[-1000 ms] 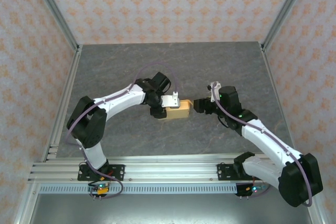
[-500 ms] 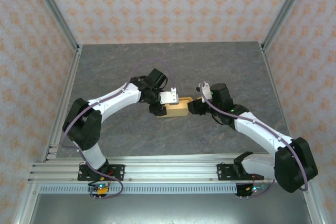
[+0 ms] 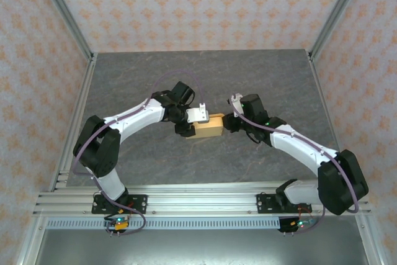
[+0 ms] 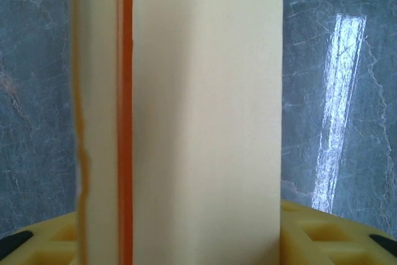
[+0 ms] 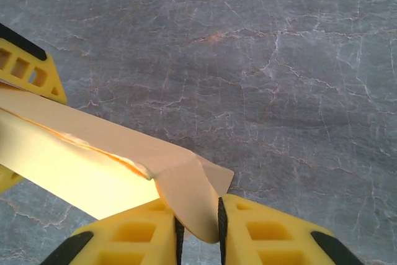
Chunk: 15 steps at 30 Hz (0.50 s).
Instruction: Fold the paper box
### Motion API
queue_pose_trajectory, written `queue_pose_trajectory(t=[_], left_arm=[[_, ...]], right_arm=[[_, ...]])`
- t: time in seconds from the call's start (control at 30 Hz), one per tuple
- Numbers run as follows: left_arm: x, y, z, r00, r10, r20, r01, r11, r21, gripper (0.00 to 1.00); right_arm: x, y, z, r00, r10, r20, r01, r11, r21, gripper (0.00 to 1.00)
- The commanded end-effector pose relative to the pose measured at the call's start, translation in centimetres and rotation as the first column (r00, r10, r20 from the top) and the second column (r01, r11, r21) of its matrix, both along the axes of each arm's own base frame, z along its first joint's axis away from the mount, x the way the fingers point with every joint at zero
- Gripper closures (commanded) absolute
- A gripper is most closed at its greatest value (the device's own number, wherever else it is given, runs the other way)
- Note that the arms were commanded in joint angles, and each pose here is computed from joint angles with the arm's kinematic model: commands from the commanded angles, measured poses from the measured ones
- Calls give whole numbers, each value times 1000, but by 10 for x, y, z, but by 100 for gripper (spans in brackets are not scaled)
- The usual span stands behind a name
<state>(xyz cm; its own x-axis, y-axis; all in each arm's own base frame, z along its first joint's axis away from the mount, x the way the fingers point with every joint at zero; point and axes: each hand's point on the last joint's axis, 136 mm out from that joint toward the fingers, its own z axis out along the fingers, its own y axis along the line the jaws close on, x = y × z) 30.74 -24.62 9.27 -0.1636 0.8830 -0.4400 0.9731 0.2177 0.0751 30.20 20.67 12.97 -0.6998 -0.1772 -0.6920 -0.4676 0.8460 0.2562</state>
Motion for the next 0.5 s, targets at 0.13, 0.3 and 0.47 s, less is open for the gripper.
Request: queue_pose_trajectory(t=[0.13, 0.3, 0.47], left_arm=[[17, -14, 12, 995, 90, 37, -83, 986, -143, 47], [16, -12, 6, 996, 87, 33, -82, 989, -124, 48], [17, -11, 5, 995, 97, 31, -93, 989, -118, 48]], right_arm=[[2, 5, 25, 983, -172, -57, 173, 985, 14, 85], [5, 6, 25, 972, -219, -81, 218, 976, -18, 90], [5, 6, 15, 969, -219, -112, 212, 975, -71, 91]])
